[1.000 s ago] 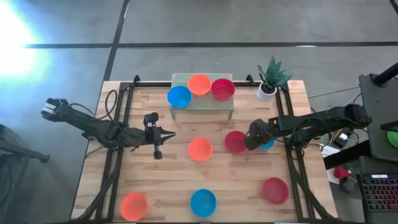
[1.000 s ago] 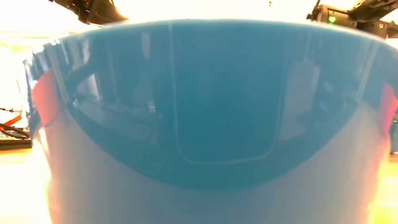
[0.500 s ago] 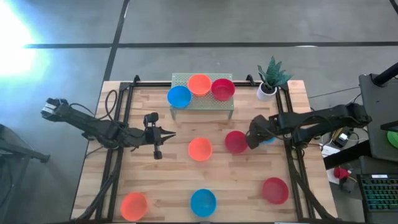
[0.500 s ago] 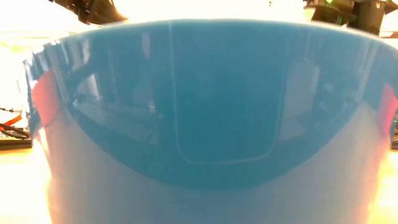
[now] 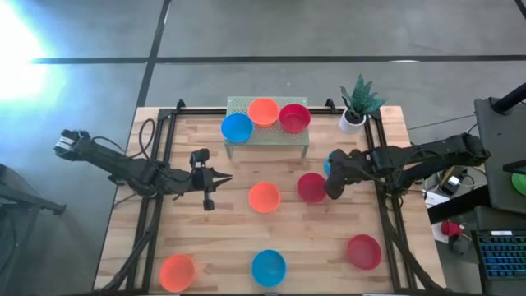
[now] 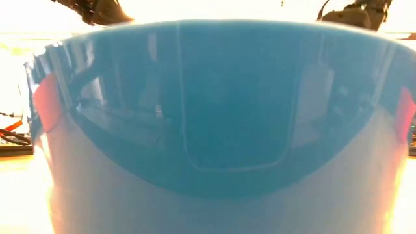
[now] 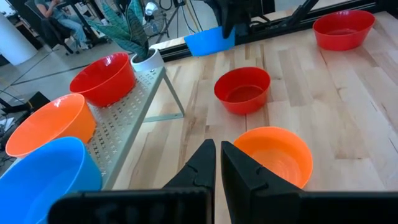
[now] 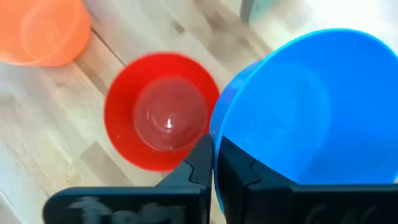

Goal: Pick & Place Mini bowls
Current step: Stack the top blue bowl on the blue bowl on the shelf

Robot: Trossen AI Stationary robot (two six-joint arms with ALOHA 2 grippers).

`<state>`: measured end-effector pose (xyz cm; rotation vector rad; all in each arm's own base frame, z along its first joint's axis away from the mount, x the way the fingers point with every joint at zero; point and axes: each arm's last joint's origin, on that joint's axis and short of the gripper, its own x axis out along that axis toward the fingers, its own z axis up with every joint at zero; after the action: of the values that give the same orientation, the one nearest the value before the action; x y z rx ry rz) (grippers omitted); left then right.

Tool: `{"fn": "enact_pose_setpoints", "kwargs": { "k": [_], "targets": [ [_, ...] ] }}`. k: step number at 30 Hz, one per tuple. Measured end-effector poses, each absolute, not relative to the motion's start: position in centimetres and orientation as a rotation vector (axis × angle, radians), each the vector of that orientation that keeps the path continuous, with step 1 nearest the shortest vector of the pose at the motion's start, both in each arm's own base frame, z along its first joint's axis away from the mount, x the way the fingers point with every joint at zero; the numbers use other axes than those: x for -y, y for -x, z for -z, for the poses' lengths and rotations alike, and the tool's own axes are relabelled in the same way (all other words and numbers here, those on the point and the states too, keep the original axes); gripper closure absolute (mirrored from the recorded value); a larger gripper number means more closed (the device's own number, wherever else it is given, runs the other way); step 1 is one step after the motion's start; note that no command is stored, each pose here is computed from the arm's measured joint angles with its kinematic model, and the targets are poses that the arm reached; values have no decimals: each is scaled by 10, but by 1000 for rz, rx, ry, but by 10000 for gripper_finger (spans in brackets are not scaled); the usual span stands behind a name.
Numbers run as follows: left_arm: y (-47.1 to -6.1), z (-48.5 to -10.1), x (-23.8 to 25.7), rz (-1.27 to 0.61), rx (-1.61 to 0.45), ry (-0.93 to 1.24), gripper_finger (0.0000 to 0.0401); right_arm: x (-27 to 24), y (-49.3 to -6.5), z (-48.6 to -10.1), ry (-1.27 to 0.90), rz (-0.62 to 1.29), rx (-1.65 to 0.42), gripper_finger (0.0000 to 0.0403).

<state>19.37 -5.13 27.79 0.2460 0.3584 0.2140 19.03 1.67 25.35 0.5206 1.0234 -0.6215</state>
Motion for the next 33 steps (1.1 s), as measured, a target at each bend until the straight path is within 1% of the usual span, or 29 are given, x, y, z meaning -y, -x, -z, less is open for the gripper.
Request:
{"fn": "enact_pose_setpoints", "kwargs": {
  "k": [7, 15, 19, 24, 27, 30, 33],
  "targets": [
    [-194, -282, 51, -215, -343, -242, 375, -18, -195, -271, -386, 567, -978, 392],
    [-196, -295, 51, -245, -312, -274, 325, -26, -194, -271, -252, 495, -994, 392],
    [-201, -301, 52, -271, -315, -328, 317, -33, -193, -271, -135, 410, -1020, 392],
    [-218, -304, 56, -330, -348, -373, 316, -39, -192, -270, 46, 313, -1043, 392],
    [-231, -302, 60, -326, -387, -452, 316, -43, -196, -267, 145, 253, -1075, 392],
    [-245, -302, 65, -315, -412, -500, 316, -47, -205, -264, 231, 206, -1109, 392],
    [-260, -303, 70, -318, -419, -489, 316, -53, -219, -259, 298, 173, -1154, 392]
  ]
}}
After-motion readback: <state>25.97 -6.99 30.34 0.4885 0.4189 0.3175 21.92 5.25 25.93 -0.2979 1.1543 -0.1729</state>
